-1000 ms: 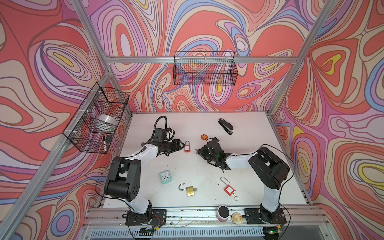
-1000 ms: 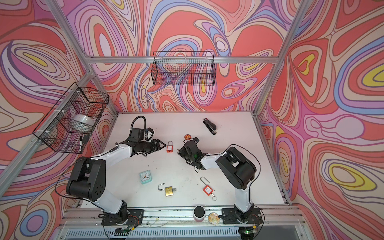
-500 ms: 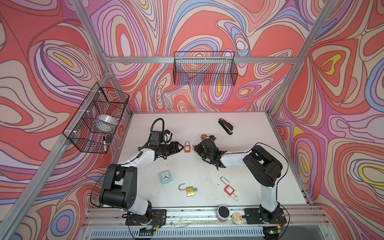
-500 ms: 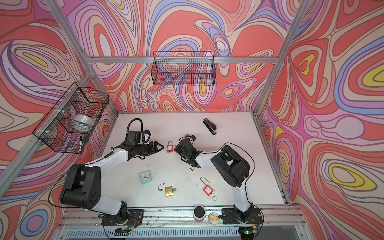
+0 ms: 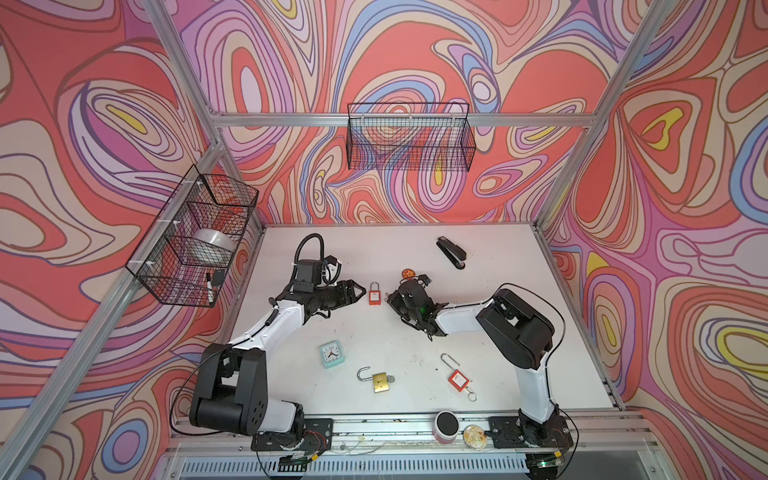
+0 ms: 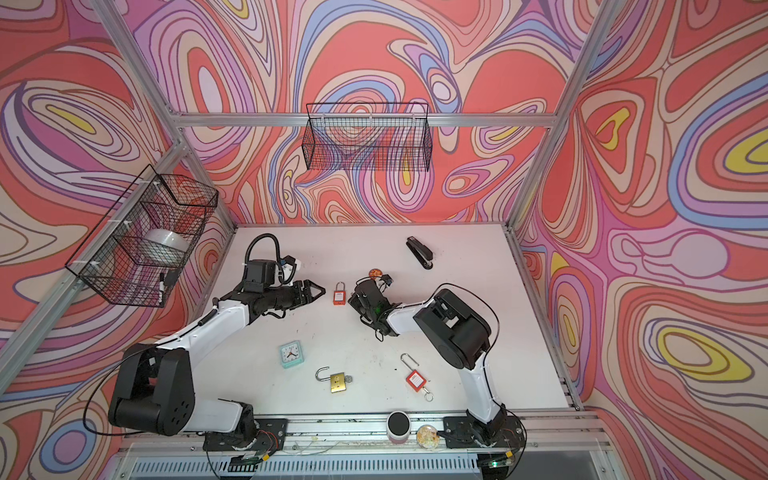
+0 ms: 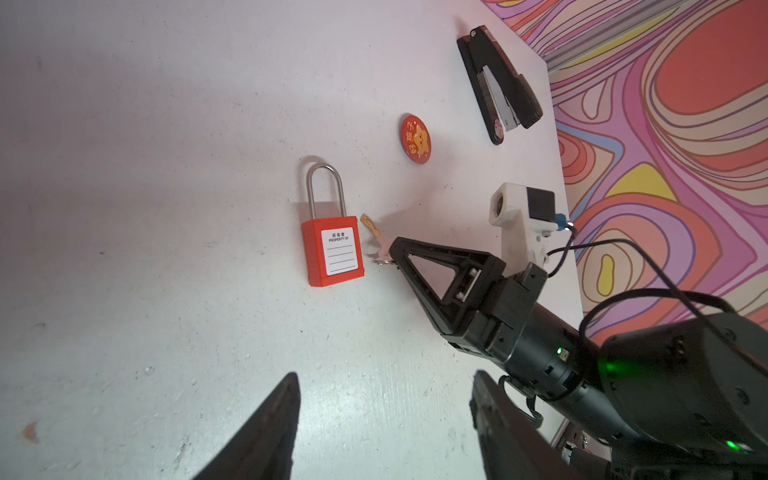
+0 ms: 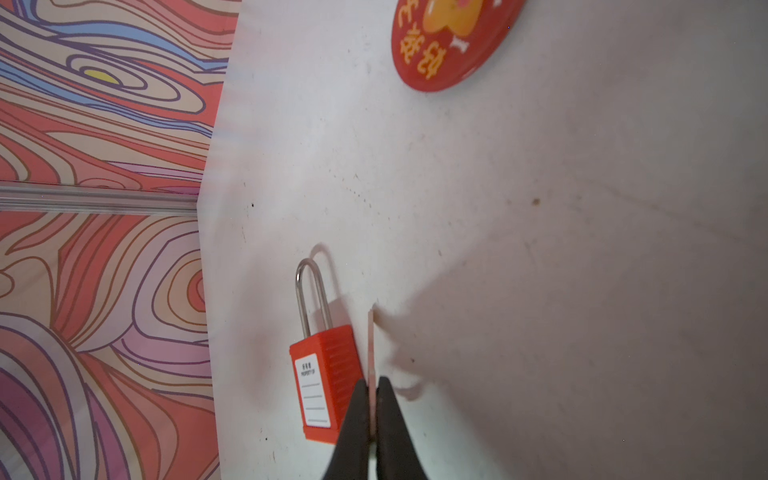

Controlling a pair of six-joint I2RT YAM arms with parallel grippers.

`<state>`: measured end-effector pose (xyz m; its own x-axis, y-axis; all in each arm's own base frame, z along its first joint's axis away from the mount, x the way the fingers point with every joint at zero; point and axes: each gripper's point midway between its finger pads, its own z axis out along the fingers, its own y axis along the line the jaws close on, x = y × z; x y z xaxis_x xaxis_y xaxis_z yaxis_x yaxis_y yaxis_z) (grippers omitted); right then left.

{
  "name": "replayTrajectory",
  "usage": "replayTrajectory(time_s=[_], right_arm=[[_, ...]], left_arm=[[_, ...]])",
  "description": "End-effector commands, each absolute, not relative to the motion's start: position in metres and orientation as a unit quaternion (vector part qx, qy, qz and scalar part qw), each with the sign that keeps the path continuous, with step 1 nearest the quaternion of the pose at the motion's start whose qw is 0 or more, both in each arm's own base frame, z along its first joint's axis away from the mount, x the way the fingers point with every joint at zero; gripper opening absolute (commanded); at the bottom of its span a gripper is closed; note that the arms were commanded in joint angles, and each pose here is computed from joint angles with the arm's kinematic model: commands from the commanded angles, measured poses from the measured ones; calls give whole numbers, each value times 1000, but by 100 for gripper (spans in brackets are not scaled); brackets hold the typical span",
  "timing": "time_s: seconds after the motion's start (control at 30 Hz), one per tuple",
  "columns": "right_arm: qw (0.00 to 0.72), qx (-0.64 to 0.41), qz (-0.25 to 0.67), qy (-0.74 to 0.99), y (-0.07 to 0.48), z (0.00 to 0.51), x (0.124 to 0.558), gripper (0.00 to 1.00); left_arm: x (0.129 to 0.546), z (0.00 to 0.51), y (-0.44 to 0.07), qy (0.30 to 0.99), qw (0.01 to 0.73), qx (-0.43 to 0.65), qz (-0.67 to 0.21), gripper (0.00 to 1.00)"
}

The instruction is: Lock with the key

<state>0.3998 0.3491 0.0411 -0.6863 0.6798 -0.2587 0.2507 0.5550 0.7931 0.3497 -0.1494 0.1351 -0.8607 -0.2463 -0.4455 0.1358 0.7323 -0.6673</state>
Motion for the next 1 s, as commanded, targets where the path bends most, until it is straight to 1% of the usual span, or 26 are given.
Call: replayTrajectory(time_s=[0.0, 0.2, 0.43, 0.5, 0.57, 0.73, 0.8, 0.87, 0.97], right_arm=[[280, 282, 367, 841, 350, 31, 396, 22], [283, 281, 362, 842, 347, 31, 394, 33], [281, 282, 369, 840, 348, 32, 392, 37], [281, 281, 371, 840, 348, 32, 392, 42], [289, 275, 368, 840, 345, 37, 391, 45], [347, 214, 317, 856, 320, 72, 397, 49], [363, 184, 280, 870, 304, 85, 397, 50], [364, 160, 246, 884, 289, 95, 396, 51], [337, 116, 209, 911, 268, 110, 389, 54]], left_arm=[[343, 139, -150, 892, 255, -29, -372, 67], [345, 152, -148, 891, 270, -26, -364, 67], [345, 153, -147, 895, 265, -20, -358, 67], [346, 153, -147, 895, 266, -20, -359, 67], [345, 154, -148, 895, 266, -18, -358, 67], [345, 154, -147, 896, 270, -13, -353, 67], [346, 151, -149, 896, 264, -13, -357, 67], [346, 150, -150, 896, 258, -14, -360, 67], [347, 151, -152, 896, 259, -11, -362, 67]])
